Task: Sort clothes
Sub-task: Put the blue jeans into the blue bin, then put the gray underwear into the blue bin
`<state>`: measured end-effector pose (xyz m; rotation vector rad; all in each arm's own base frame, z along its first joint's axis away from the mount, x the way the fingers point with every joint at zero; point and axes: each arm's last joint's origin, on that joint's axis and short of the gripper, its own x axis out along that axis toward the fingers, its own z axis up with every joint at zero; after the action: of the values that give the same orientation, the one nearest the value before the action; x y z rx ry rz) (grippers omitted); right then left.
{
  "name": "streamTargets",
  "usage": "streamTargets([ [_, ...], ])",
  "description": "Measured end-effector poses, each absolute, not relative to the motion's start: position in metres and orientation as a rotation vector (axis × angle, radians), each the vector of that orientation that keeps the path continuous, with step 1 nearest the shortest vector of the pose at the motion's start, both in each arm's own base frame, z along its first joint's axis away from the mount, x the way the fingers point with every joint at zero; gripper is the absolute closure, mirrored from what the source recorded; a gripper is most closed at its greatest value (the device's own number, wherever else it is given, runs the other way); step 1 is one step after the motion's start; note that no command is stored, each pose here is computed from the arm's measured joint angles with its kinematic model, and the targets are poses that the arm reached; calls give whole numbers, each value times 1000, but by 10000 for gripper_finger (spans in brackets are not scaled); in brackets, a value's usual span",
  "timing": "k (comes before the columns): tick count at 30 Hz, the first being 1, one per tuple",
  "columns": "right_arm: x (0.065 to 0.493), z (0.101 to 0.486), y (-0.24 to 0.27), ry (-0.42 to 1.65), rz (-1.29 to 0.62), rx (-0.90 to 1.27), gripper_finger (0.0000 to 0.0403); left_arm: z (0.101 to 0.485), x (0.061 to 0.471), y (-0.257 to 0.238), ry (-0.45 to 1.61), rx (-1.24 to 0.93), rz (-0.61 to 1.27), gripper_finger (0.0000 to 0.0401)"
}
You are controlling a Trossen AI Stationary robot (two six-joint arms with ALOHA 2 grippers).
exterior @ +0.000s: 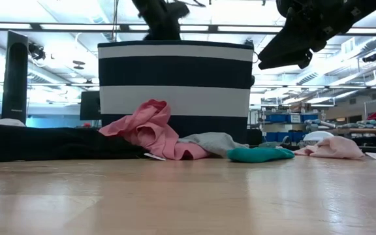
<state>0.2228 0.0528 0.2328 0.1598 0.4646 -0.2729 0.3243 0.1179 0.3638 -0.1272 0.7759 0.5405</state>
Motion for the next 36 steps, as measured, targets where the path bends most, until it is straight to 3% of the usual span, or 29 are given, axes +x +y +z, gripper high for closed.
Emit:
streamTargets([
  [7,223,233,53,460,-273,165,227,386,300,110,734,-132,559,284],
  [15,223,233,53,463,-274,169,227,390,278,101,827,-174,564,284],
  [22,222,232,53,468,-276,172,227,397,261,74,780,-150,498,284],
  [36,219,227,53,524,-284,201,227,355,187,-2,471,-199,260,284],
])
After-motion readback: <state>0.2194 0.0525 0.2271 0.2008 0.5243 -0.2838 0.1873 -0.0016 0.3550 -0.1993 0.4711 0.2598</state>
